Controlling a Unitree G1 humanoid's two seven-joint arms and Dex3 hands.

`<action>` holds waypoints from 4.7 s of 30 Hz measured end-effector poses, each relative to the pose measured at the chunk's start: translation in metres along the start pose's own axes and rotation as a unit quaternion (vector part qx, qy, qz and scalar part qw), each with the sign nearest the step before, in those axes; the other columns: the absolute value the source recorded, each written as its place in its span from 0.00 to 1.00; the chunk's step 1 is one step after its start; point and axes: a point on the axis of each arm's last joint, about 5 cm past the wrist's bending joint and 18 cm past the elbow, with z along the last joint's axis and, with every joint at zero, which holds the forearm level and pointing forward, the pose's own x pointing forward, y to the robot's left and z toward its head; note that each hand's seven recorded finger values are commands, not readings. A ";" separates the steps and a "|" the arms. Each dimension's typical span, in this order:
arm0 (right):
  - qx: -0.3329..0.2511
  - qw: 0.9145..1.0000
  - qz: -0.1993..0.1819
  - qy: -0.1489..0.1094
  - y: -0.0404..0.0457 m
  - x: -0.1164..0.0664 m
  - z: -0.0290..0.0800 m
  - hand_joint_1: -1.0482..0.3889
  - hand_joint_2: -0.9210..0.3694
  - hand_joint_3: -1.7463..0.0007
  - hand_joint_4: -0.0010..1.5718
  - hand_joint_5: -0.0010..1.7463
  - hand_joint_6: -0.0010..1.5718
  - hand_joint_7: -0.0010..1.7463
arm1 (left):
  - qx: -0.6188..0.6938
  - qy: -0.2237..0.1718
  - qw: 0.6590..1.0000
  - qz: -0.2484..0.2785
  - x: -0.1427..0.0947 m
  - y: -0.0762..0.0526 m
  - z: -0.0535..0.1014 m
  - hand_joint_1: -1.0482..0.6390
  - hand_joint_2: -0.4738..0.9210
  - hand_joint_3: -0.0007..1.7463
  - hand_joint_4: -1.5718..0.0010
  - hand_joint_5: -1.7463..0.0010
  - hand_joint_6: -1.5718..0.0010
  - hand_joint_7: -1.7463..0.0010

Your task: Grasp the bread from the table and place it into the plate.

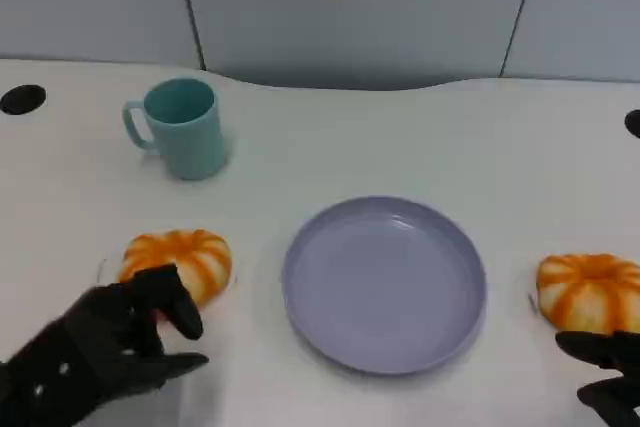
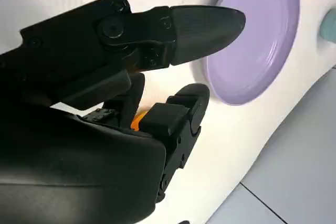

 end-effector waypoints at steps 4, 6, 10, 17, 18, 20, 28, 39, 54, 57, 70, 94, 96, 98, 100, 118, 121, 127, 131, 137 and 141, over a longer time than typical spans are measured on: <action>0.005 1.000 0.004 -0.001 0.0028 0.002 0.001 0.48 0.00 0.79 0.33 0.41 0.48 0.01 | 0.132 -0.058 0.989 0.042 -0.001 0.006 0.010 0.37 1.00 0.01 0.82 0.00 0.88 0.08; 0.005 1.000 0.007 -0.003 0.0039 0.003 0.002 0.47 0.00 0.79 0.34 0.43 0.48 0.01 | 0.191 -0.062 0.979 0.038 -0.002 0.009 0.014 0.34 0.98 0.00 0.84 0.11 0.84 0.28; 0.003 1.000 0.011 -0.010 0.0055 0.007 0.003 0.48 0.00 0.79 0.34 0.44 0.49 0.01 | 0.321 -0.080 0.943 0.042 -0.005 0.025 0.034 0.28 0.98 0.00 0.82 0.36 0.69 0.72; 0.004 1.000 0.013 -0.009 0.0064 0.009 0.003 0.47 0.00 0.79 0.34 0.46 0.48 0.01 | 0.444 -0.033 0.896 0.011 -0.007 0.038 0.059 0.18 0.96 0.00 0.94 0.83 0.81 1.00; 0.004 1.000 0.014 -0.009 0.0067 0.010 0.002 0.47 0.00 0.79 0.34 0.46 0.48 0.01 | 0.455 -0.023 0.890 0.004 -0.006 0.039 0.061 0.17 0.96 0.00 0.97 0.85 0.84 1.00; 0.003 1.000 0.015 -0.010 0.0074 0.010 0.003 0.47 0.00 0.79 0.34 0.46 0.48 0.01 | 0.463 -0.002 0.886 -0.018 -0.004 0.039 0.065 0.17 0.95 0.00 0.99 0.86 0.87 1.00; 0.002 1.000 0.017 -0.012 0.0096 0.011 0.004 0.47 0.00 0.79 0.33 0.47 0.48 0.01 | 0.476 0.027 0.875 -0.081 0.013 0.042 0.079 0.28 0.86 0.00 1.00 0.91 0.89 1.00; 0.005 1.000 0.016 -0.017 0.0109 0.010 0.006 0.48 0.00 0.79 0.32 0.48 0.48 0.00 | 0.444 0.080 0.885 -0.118 0.039 0.027 0.065 0.29 0.85 0.00 1.00 1.00 0.93 1.00; 0.006 1.000 0.016 -0.021 0.0113 0.010 0.008 0.47 0.00 0.78 0.31 0.50 0.47 0.00 | 0.430 0.149 0.878 -0.149 0.089 0.004 0.038 0.31 0.87 0.01 0.98 0.99 0.92 1.00; 0.005 1.000 0.016 -0.022 0.0113 0.010 0.008 0.47 0.00 0.78 0.31 0.50 0.47 0.00 | 0.433 0.164 0.873 -0.153 0.097 0.001 0.032 0.31 0.87 0.01 0.99 0.99 0.92 1.00; 0.005 1.000 0.016 -0.022 0.0113 0.008 0.008 0.48 0.00 0.76 0.29 0.53 0.46 0.00 | 0.410 0.192 0.873 -0.183 0.113 -0.004 0.019 0.33 0.89 0.00 1.00 1.00 0.94 1.00; 0.005 1.000 0.006 -0.030 0.0119 0.005 0.012 0.49 0.00 0.75 0.26 0.54 0.46 0.00 | 0.358 0.177 0.905 -0.148 0.134 -0.001 0.010 0.52 0.94 0.01 0.81 0.00 0.88 0.00; 0.005 0.999 0.006 -0.031 0.0119 0.005 0.012 0.49 0.00 0.75 0.25 0.54 0.46 0.00 | 0.344 0.174 0.912 -0.138 0.134 0.000 0.008 0.54 0.94 0.01 0.70 0.00 0.81 0.00; 0.005 0.999 0.005 -0.031 0.0119 0.004 0.012 0.48 0.00 0.75 0.25 0.53 0.45 0.00 | 0.338 0.165 0.918 -0.129 0.133 -0.002 0.005 0.55 0.94 0.01 0.64 0.00 0.77 0.00; 0.005 0.999 0.004 -0.031 0.0119 0.004 0.012 0.48 0.00 0.75 0.25 0.53 0.45 0.00 | 0.330 0.153 0.924 -0.115 0.132 -0.003 0.003 0.56 0.94 0.01 0.61 0.00 0.75 0.00; 0.003 1.000 -0.002 -0.031 0.0115 0.004 0.012 0.48 0.00 0.76 0.26 0.49 0.45 0.00 | 0.292 0.094 0.952 -0.018 0.121 -0.015 -0.012 0.59 0.99 0.03 0.47 0.00 0.59 0.00; 0.004 0.999 -0.004 -0.032 0.0122 0.005 0.013 0.47 0.00 0.76 0.26 0.49 0.45 0.00 | 0.287 0.087 0.954 -0.018 0.121 -0.014 -0.013 0.58 0.98 0.03 0.47 0.00 0.59 0.00; 0.010 0.999 -0.003 -0.036 0.0153 0.010 0.016 0.50 0.00 0.75 0.28 0.49 0.46 0.00 | 0.241 0.053 0.969 -0.015 0.126 0.003 0.001 0.55 0.97 0.03 0.49 0.00 0.61 0.00; 0.006 0.999 -0.008 -0.040 0.0154 0.015 0.017 0.51 0.00 0.75 0.28 0.48 0.45 0.00 | 0.201 0.006 0.979 -0.014 0.132 0.021 0.020 0.56 0.96 0.02 0.47 0.00 0.60 0.00; 0.014 0.999 -0.007 -0.038 0.0177 0.019 0.016 0.49 0.00 0.76 0.29 0.48 0.46 0.01 | 0.193 -0.070 0.978 -0.027 0.138 0.031 0.048 0.53 0.96 0.03 0.46 0.00 0.58 0.00; 0.009 0.999 -0.007 -0.039 0.0183 0.020 0.016 0.48 0.00 0.77 0.30 0.48 0.47 0.01 | 0.188 -0.116 0.974 -0.042 0.141 0.032 0.068 0.53 0.96 0.03 0.45 0.00 0.58 0.00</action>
